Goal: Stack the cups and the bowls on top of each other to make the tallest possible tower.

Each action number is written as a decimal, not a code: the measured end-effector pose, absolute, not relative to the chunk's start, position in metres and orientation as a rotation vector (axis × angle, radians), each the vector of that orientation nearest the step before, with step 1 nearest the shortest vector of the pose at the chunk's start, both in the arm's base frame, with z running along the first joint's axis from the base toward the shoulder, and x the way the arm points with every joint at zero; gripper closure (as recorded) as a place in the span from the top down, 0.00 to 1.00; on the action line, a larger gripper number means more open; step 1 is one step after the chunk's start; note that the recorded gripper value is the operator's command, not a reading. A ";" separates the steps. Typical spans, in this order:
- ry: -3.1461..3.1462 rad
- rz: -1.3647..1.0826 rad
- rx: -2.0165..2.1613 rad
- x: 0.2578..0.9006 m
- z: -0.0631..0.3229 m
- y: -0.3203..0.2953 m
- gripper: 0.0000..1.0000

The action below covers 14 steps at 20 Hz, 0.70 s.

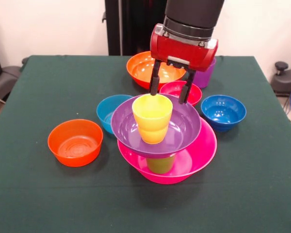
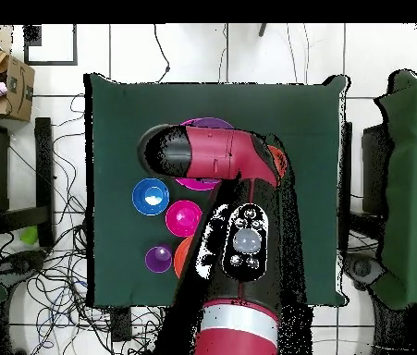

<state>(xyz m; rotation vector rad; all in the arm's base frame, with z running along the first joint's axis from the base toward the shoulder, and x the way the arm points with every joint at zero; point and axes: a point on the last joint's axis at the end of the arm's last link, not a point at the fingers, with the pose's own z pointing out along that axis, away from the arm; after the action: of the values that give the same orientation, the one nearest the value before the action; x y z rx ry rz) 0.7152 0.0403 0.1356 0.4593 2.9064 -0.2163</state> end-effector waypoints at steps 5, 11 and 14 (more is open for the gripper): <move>2.906 -0.161 0.512 0.722 0.149 0.025 1.00; 2.931 -0.150 0.578 0.721 0.189 0.004 1.00; 2.953 -0.149 0.577 0.718 0.203 0.010 1.00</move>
<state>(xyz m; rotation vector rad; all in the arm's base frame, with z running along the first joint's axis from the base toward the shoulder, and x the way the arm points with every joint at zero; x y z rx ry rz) 0.7180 0.0098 0.2031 0.5772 2.9525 -0.1490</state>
